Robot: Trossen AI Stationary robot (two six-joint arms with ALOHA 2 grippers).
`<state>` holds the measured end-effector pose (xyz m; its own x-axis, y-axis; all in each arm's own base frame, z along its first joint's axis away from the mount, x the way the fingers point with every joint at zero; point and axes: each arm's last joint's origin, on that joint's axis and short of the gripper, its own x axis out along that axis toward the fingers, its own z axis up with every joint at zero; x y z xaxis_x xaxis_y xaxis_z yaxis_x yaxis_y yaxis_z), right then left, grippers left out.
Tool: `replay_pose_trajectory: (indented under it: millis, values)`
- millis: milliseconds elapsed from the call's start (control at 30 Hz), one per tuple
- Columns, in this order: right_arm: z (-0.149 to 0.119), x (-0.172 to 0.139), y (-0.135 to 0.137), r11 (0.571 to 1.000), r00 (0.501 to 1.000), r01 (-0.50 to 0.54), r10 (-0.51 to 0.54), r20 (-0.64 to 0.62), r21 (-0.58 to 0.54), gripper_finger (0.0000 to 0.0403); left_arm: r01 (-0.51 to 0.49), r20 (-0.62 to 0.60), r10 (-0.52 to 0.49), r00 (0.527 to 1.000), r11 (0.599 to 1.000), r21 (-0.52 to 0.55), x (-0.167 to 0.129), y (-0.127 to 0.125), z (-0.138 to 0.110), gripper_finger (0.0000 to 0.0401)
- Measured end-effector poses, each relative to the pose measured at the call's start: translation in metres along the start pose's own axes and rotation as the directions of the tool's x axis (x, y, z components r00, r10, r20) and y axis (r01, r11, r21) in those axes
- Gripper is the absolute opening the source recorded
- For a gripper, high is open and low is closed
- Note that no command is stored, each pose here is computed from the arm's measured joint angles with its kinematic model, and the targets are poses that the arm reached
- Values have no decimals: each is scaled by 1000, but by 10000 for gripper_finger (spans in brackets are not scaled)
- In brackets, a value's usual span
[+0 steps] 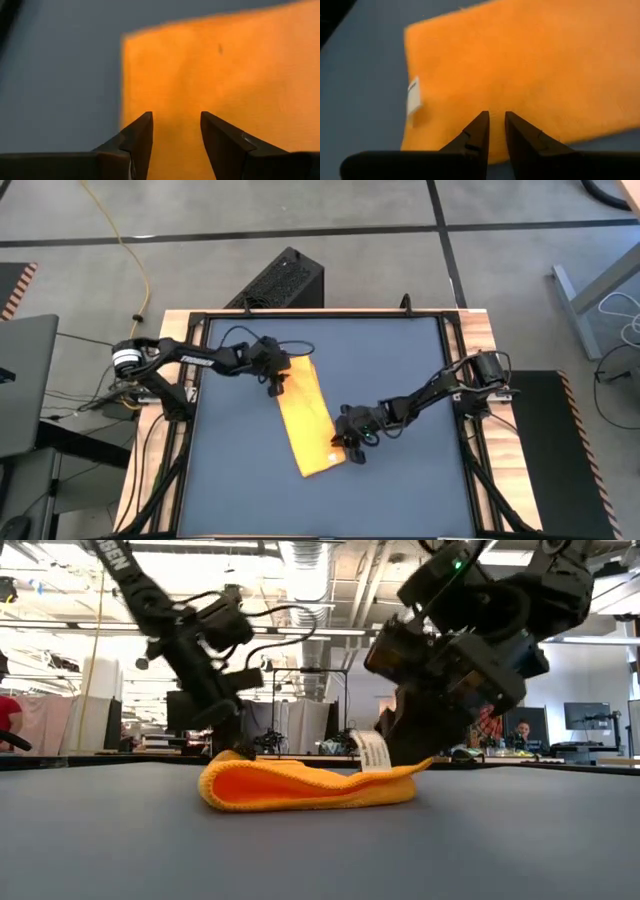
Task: Roll towel
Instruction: Roll the orange microfiber towel
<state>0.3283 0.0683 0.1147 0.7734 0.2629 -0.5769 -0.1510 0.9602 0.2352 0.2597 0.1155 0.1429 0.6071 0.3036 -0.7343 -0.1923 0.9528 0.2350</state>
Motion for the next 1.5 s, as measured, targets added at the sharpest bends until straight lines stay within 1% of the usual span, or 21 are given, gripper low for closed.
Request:
replay_pose_trajectory:
  millis: [67, 133, 200, 233, 300, 333, 433, 500, 600, 667, 733, 900, 1000, 1100, 1200, 1367, 1433, 1500]
  values:
    - [8, 0, 0, 1000, 1000, 7, -6, 26, -30, 90, 40, -30, -39, 999, 999, 28, -5, 3, 12, 155]
    - [18, -1, -3, 997, 998, 36, -32, 61, -73, 90, 92, -32, -91, 995, 995, 29, -9, 3, 23, 155]
    - [29, -2, -10, 990, 993, 78, -67, 100, -114, 90, 158, -2, -158, 987, 987, -9, -11, 0, 30, 155]
    - [35, -3, -15, 987, 989, 104, -89, 121, -126, 90, 208, 15, -207, 978, 978, -34, -11, -3, 31, 155]
    - [43, -6, -28, 981, 982, 142, -124, 141, -132, 90, 319, 52, -316, 947, 945, -67, -10, -15, 28, 155]
    - [47, -8, -36, 978, 977, 163, -143, 157, -127, 89, 359, 62, -355, 933, 930, -78, -9, -24, 25, 155]
    - [49, -15, -66, 968, 963, 231, -214, 162, -99, 80, 423, 102, -414, 905, 902, -91, -8, -51, 16, 155]
    - [49, -21, -86, 958, 951, 279, -265, 158, -73, 72, 457, 161, -439, 884, 885, -92, -10, -69, 16, 155]
    - [49, -30, -114, 938, 929, 343, -331, 166, -47, 60, 448, 246, -421, 873, 892, -62, -16, -95, 21, 155]
    - [48, -36, -128, 926, 918, 375, -365, 159, -36, 56, 428, 267, -403, 875, 903, -40, -21, -111, 22, 155]
    - [47, -40, -137, 919, 909, 393, -385, 158, -23, 54, 423, 275, -400, 874, 906, -26, -25, -124, 23, 155]
    - [47, -41, -141, 914, 908, 400, -386, 161, -65, 54, 433, 252, -408, 878, 900, -51, -29, -146, 19, 155]
    - [50, -42, -141, 912, 903, 403, -385, 189, -71, 54, 418, 252, -394, 884, 907, -48, -27, -154, 18, 155]
    - [57, -43, -141, 909, 890, 410, -378, 257, -82, 54, 412, 200, -391, 899, 908, -77, -20, -160, 10, 155]
    - [61, -46, -145, 905, 885, 416, -380, 269, -86, 52, 424, 150, -408, 901, 900, -101, -14, -169, 2, 155]
    - [61, -47, -149, 920, 893, 389, -360, 268, -59, 34, 443, 129, -431, 893, 893, -82, -14, -181, -3, 155]
    - [60, -39, -148, 927, 895, 370, -336, 292, -67, 22, 448, 127, -437, 890, 891, -74, -16, -183, -3, 155]
    - [55, -28, -148, 941, 904, 328, -289, 316, -78, 15, 453, 133, -442, 887, 888, -73, -19, -183, -2, 155]
